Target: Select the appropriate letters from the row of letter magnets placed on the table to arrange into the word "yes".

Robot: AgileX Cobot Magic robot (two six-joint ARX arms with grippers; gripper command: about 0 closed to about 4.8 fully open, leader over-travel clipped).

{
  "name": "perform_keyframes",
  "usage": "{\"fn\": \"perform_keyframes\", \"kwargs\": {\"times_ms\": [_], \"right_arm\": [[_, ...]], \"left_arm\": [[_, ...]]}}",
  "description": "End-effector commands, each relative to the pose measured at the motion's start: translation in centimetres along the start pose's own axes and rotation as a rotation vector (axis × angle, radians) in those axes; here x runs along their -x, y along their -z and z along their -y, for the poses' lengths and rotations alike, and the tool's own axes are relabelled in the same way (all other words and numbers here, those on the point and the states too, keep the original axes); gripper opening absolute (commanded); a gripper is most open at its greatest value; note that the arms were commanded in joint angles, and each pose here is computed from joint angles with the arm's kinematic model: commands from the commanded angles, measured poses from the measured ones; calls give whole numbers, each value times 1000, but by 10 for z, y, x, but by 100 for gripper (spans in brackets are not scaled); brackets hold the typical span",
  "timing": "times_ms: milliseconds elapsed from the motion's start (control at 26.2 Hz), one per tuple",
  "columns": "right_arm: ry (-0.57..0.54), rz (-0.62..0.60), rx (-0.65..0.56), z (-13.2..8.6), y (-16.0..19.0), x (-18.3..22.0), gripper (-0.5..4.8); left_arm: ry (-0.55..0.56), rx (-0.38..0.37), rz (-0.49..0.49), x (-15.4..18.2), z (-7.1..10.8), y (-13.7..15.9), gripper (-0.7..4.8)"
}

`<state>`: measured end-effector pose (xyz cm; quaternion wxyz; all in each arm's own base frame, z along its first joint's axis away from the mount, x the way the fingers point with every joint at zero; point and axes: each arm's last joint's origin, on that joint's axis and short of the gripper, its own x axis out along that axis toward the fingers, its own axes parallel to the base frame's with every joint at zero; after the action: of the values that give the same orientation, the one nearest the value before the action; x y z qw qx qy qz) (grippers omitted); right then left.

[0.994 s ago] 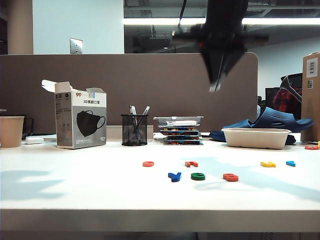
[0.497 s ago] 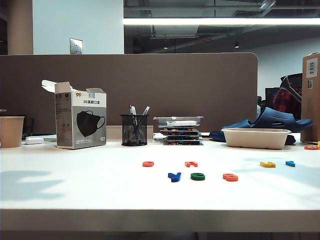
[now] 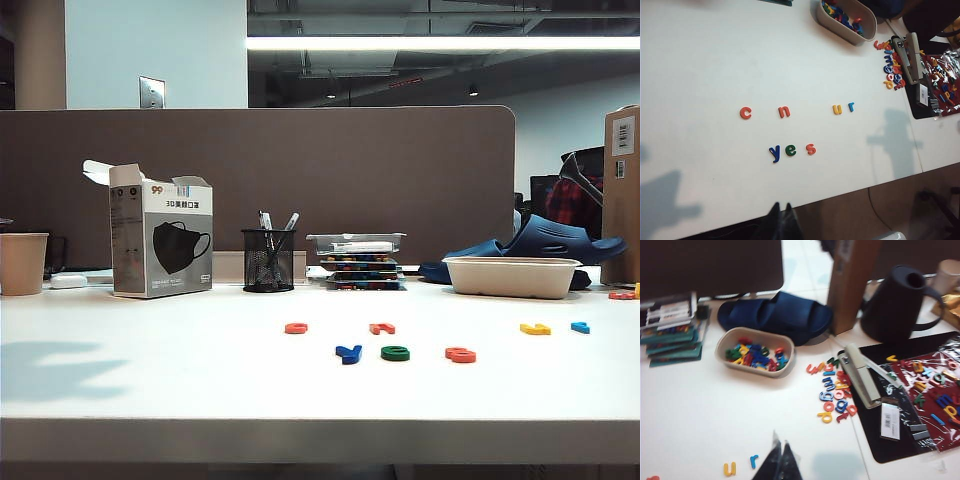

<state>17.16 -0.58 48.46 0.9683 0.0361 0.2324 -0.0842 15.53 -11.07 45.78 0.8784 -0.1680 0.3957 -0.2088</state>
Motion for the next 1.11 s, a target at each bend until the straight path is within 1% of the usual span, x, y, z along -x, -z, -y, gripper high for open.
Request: {"fn": "perform_keyframes", "kwargs": {"times_ms": [38, 153, 306, 420, 459, 535, 573, 611, 726, 803, 879, 1108], "right_arm": [[-17, 39, -29, 12, 1, 16, -1], [-36, 58, -37, 15, 8, 27, -1], [-48, 47, -34, 16, 32, 33, -1], [-87, 51, -38, 16, 48, 34, -1], [-93, 48, -38, 16, 58, 35, -1], [-104, 46, -34, 15, 69, 34, -1], [-120, 52, -27, 15, 83, 35, -1], [-127, 57, -24, 15, 89, 35, -1], [-141, 84, -21, 15, 110, 37, -1], [-173, 110, -20, 16, 123, 37, -1], [-216, 141, -17, 16, 142, 34, -1], [-253, 195, -14, 16, 180, 14, -1]], "left_arm": [[5, -5, 11, 2, 1, -1, -5], [5, -5, 12, 2, 1, -1, -5], [5, -5, 11, 2, 1, -1, -5], [6, -5, 12, 1, 1, -1, -5], [6, -5, 13, 1, 1, -1, -5], [7, -5, 14, 2, 1, -1, -5], [10, -3, 19, 2, 1, -1, -5], [12, -3, 21, 2, 1, -2, -5], [13, -3, 24, 2, 1, -2, -5], [12, -3, 24, 2, 1, -2, -5], [14, -3, 26, 2, 2, -2, -5], [32, -5, 53, 2, 3, -5, -5]]}}
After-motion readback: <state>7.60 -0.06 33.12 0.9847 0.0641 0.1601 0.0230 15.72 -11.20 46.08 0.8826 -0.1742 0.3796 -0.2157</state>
